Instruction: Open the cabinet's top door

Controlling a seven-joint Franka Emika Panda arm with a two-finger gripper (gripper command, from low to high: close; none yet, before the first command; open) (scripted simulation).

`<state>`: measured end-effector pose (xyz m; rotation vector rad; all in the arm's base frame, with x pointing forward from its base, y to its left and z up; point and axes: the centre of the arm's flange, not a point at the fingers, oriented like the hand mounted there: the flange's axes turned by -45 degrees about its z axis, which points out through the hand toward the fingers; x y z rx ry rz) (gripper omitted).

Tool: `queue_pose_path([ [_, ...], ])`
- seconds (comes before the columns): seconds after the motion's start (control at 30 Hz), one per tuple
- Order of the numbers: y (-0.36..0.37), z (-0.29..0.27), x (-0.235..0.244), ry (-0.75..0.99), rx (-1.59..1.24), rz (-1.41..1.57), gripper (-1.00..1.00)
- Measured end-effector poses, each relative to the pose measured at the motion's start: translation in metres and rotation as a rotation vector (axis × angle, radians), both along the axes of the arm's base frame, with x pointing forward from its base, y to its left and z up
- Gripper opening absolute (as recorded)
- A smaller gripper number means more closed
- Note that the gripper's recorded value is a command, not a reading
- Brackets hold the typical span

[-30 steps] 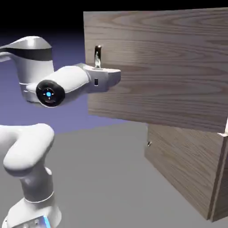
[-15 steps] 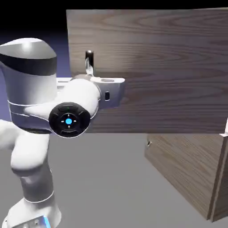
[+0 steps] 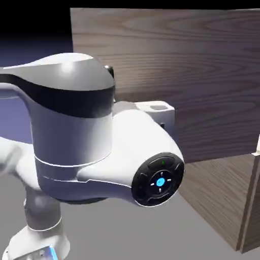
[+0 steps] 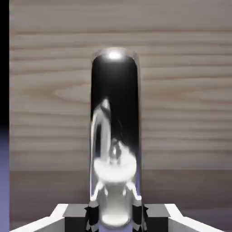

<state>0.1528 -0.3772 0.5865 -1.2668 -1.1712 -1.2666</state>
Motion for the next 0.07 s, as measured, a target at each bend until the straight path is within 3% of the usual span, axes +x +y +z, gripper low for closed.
queue_pose_path([
  [0.07,-0.0141,0.0,0.0037,0.0,0.0,0.032,-1.0],
])
